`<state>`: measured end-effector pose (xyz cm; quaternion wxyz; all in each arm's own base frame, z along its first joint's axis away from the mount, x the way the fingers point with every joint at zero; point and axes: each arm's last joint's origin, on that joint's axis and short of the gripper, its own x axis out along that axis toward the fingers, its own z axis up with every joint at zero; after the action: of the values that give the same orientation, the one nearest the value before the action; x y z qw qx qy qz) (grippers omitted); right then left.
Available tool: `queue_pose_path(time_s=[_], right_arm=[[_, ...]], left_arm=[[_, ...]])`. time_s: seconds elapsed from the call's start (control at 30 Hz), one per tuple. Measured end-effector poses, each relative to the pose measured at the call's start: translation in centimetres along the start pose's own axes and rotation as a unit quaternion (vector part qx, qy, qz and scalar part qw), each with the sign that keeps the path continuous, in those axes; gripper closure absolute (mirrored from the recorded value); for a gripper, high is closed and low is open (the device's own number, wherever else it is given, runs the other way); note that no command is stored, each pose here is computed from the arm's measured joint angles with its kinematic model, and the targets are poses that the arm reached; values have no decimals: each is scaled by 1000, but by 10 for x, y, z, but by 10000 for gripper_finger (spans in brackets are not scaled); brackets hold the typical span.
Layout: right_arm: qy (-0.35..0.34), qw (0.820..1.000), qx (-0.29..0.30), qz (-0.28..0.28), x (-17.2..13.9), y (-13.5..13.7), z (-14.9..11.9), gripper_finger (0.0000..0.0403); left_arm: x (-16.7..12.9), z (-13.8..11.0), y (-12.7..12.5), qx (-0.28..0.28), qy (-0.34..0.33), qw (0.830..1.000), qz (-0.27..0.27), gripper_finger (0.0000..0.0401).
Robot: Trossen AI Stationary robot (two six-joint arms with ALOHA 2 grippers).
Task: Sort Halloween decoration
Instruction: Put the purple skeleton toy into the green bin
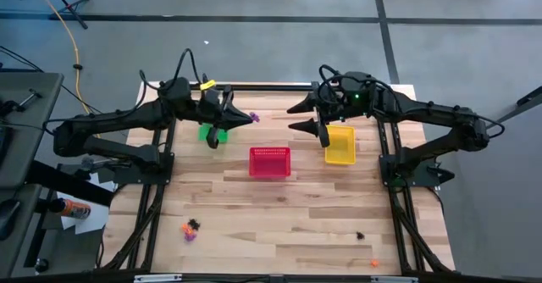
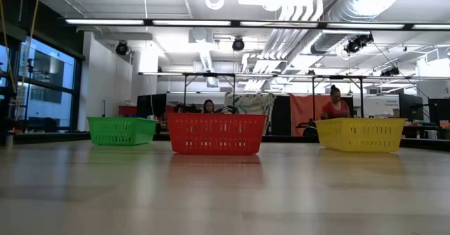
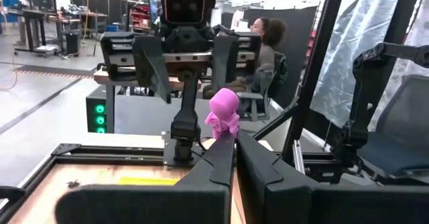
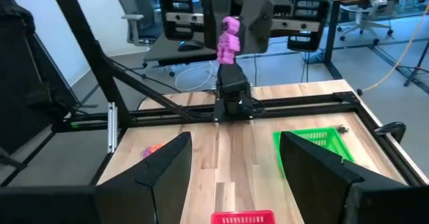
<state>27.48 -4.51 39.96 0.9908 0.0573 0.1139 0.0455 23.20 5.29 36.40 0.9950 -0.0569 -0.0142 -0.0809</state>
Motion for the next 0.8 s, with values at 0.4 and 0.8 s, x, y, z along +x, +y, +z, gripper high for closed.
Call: queue_pose_path(time_s=[0.4, 0.8], right_arm=[[-12, 1000, -10, -9, -1, -4, 3, 181], [-11, 1000, -10, -8, -1, -4, 2, 181]], left_arm=[[0, 0, 0, -8, -1, 1000, 0, 401], [-31, 25, 30, -29, -5, 992, 122, 401]])
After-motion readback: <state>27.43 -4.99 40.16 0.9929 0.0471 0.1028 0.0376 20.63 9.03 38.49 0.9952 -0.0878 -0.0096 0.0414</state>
